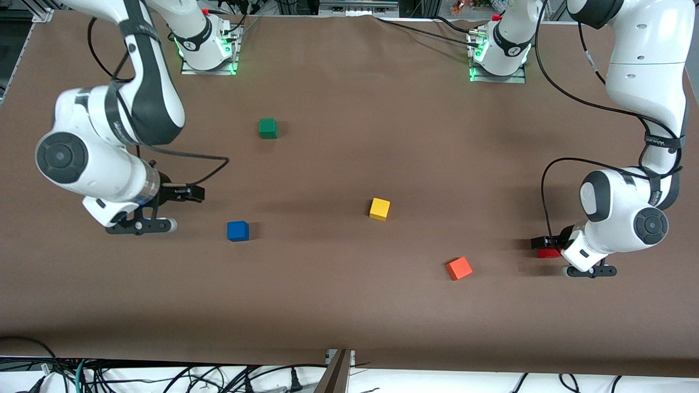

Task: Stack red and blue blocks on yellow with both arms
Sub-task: 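Grasp the red cube with the left gripper while the right gripper grasps the blue cube, then carry the red cube onto the yellow cube while the right gripper lifts blue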

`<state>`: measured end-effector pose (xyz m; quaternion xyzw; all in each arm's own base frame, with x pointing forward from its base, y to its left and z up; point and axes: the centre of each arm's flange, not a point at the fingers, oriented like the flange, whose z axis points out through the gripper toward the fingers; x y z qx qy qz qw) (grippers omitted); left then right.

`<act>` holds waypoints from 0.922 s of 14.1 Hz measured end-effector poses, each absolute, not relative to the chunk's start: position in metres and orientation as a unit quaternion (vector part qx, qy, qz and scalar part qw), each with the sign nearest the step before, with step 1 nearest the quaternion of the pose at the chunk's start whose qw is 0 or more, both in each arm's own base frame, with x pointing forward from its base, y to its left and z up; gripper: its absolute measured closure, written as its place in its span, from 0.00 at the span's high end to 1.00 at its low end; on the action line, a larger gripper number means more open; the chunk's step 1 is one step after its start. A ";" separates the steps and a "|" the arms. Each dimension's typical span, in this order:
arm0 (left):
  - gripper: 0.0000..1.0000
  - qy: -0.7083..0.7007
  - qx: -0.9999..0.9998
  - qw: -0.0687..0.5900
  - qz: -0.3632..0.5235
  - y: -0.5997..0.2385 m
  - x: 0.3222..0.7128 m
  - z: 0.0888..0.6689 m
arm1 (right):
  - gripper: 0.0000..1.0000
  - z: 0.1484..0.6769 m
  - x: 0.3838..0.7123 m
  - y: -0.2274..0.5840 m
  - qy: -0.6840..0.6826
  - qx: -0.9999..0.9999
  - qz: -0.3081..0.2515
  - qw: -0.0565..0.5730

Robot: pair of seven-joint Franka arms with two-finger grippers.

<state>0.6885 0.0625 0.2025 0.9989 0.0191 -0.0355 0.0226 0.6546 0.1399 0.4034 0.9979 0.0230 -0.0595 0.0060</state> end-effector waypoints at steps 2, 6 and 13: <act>1.00 0.015 0.999 0.023 -0.037 0.071 0.686 0.200 | 1.00 0.377 0.661 0.144 0.026 0.998 -0.060 0.008; 0.88 0.018 0.999 0.024 -0.041 0.081 0.682 0.196 | 1.00 0.303 0.669 0.190 0.050 0.998 -0.049 -0.003; 0.55 -0.001 0.999 0.043 -0.009 0.026 0.700 0.239 | 0.98 0.230 0.673 0.199 0.046 0.998 -0.037 -0.006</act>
